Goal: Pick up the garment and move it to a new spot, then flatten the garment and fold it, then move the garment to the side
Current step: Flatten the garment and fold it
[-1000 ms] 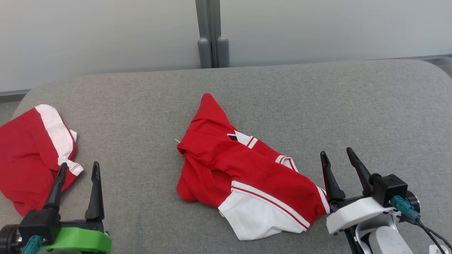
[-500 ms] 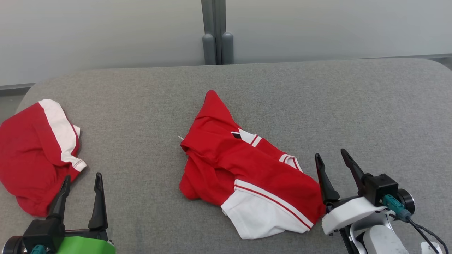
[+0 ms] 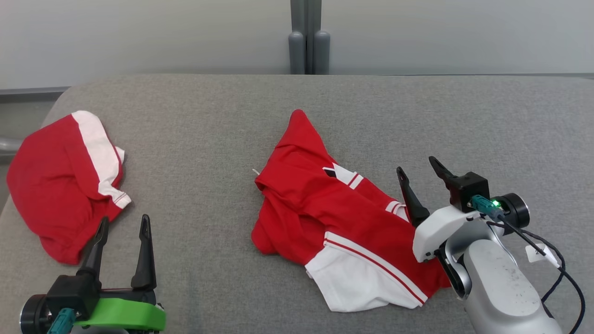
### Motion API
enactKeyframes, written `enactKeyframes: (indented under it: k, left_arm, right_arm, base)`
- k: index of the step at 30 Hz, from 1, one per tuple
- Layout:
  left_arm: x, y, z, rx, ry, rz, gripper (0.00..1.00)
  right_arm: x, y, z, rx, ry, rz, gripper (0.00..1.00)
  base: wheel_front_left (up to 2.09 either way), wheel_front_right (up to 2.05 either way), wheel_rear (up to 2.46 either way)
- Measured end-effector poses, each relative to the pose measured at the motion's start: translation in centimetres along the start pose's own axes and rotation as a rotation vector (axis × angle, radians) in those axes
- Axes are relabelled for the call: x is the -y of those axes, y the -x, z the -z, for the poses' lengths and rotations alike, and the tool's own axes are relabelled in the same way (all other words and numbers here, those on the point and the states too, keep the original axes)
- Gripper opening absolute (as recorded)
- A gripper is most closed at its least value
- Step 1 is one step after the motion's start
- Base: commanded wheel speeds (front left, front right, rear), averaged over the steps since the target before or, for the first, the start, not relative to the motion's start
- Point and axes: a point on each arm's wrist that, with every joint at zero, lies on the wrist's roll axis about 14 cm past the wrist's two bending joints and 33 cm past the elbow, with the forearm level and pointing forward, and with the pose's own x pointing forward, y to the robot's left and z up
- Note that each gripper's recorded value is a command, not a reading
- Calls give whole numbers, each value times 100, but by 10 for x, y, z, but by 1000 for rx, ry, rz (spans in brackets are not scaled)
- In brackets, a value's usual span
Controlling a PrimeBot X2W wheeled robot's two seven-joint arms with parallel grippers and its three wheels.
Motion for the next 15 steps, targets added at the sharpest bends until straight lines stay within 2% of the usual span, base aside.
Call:
enactKeyframes:
  k: [10, 15]
  left_arm:
    - [-16, 8, 6, -21, 1, -60, 100]
    - [-16, 6, 8, -26, 6, -67, 100]
  right_arm:
    - [-7, -7, 71, -276, 5, -46, 100]
    - [-14, -5, 92, -347, -10, -67, 100]
  base:
    - [0, 0, 0]
    - [0, 0, 0]
